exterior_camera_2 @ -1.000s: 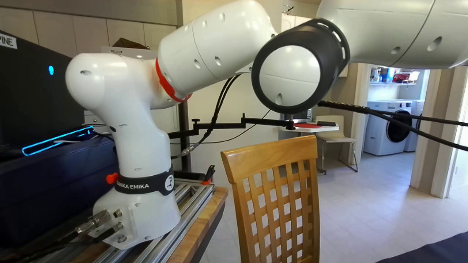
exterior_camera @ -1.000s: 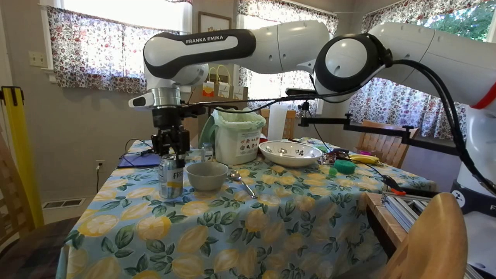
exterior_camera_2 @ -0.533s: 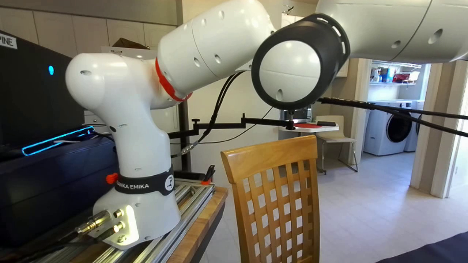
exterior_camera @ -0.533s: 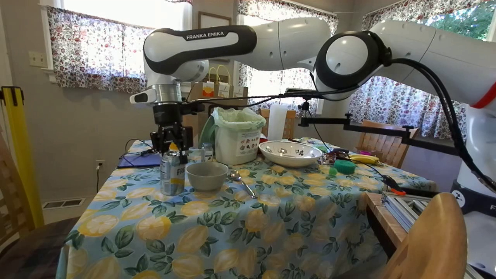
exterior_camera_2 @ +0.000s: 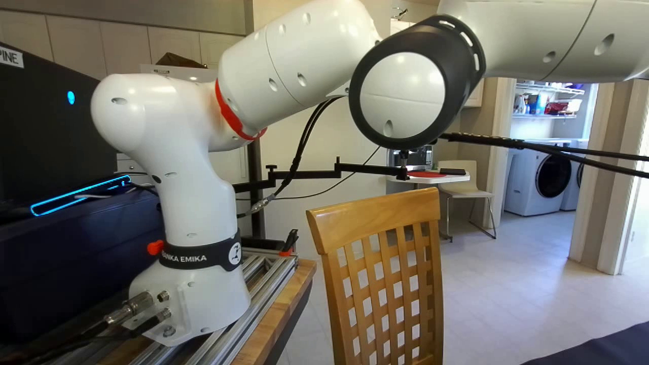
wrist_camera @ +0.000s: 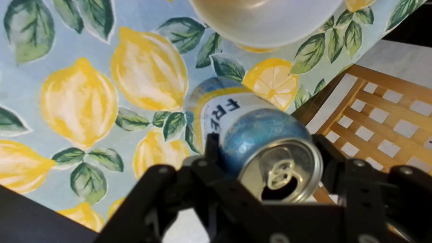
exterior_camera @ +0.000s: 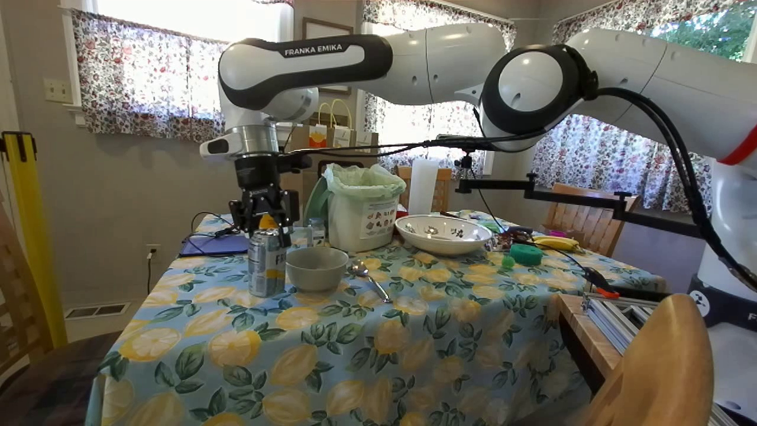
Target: Move the can forward
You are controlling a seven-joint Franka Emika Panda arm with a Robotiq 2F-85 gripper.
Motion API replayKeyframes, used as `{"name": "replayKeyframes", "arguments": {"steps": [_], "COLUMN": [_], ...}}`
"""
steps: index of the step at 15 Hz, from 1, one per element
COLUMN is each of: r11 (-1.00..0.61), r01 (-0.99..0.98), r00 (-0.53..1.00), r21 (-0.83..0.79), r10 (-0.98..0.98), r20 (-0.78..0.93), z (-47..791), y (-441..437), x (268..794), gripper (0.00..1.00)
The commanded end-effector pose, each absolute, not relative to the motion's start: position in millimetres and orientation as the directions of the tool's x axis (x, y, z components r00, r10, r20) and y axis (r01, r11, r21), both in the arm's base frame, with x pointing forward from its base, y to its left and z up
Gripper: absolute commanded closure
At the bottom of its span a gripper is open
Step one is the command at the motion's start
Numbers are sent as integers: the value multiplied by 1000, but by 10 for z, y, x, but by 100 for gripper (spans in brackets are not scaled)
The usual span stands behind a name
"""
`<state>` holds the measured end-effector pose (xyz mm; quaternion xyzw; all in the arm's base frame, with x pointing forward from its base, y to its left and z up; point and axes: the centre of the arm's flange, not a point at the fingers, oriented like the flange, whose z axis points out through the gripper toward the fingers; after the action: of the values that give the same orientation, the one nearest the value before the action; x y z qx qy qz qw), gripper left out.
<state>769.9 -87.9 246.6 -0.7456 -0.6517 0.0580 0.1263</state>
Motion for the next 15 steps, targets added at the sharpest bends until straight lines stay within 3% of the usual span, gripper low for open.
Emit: {"name": "replayKeyframes", "arguments": {"steps": [1, 2, 3, 10, 11, 15], "r11": [26, -97, -104, -107, -107, -131], "r01": [971, 957, 954, 953, 953, 959], "r00": [-13, 122, 130, 132, 132, 156], "r21": [-238, -274, -281, -282, -282, -252], "r10": [998, 990, 989, 989, 989, 984], "r20": [58, 75, 73, 72, 72, 81], "z": [2477, 2458, 2453, 2452, 2452, 2412], "y": [-962, -861, -849, -846, -846, -865], "x": [8016, 7686, 7678, 7678, 7678, 7707], "gripper": [57, 57, 32, 32, 57, 57]}}
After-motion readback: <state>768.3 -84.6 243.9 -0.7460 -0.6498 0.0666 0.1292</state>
